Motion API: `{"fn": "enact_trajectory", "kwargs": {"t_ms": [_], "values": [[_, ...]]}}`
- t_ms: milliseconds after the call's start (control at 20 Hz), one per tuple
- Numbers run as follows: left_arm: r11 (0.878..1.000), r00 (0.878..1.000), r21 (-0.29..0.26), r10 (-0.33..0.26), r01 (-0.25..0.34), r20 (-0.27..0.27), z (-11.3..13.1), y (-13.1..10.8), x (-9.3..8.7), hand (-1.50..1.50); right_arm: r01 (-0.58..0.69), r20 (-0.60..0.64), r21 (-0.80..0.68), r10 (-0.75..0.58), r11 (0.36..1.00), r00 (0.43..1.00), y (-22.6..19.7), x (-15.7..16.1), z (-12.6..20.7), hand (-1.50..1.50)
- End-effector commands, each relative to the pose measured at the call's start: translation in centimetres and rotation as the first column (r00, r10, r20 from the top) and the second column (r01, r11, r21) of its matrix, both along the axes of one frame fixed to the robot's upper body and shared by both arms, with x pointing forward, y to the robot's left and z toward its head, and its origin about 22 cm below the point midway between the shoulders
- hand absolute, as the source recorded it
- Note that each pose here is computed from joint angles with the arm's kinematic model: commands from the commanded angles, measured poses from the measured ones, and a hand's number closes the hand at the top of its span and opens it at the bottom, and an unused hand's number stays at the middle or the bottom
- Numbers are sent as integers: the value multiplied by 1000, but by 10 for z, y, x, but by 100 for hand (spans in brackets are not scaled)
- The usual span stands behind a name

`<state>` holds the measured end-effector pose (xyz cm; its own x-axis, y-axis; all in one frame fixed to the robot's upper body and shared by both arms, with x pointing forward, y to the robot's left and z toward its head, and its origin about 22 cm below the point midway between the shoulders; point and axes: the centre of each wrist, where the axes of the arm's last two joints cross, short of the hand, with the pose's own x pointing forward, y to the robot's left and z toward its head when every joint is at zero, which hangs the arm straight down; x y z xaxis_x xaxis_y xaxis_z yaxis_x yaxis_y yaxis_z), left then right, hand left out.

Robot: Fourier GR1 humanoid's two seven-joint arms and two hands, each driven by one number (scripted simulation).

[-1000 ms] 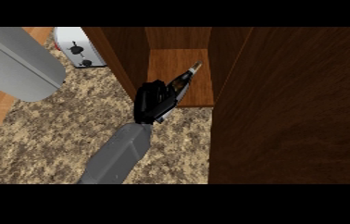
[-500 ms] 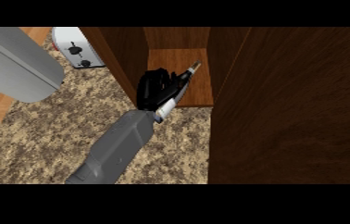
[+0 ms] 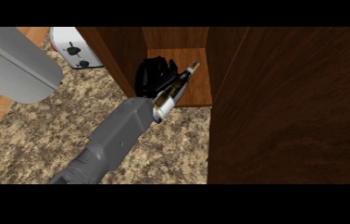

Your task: Pick up the wine, place it into the cabinet and close the cabinet

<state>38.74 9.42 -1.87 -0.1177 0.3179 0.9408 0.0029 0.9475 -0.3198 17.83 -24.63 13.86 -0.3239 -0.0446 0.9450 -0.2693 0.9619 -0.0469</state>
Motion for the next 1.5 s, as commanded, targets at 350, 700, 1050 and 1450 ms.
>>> {"fn": "enact_trajectory", "kwargs": {"t_ms": [350,700,1050,1450], "values": [[997,996,58,51,-47,-75,-5,12,7,150,-26,12,0,26,1000,1000,-7,13,4,-150],[991,990,11,137,-136,-22,-27,26,-5,150,-23,-9,-9,23,1000,1000,-1,0,1,-150],[985,984,46,161,-164,74,-5,35,14,-150,-8,11,-16,8,1000,1000,-12,-3,6,-150],[991,973,16,128,-133,193,-22,18,-7,-150,-1,18,-13,1,1000,1000,-2,2,7,-150]]}}
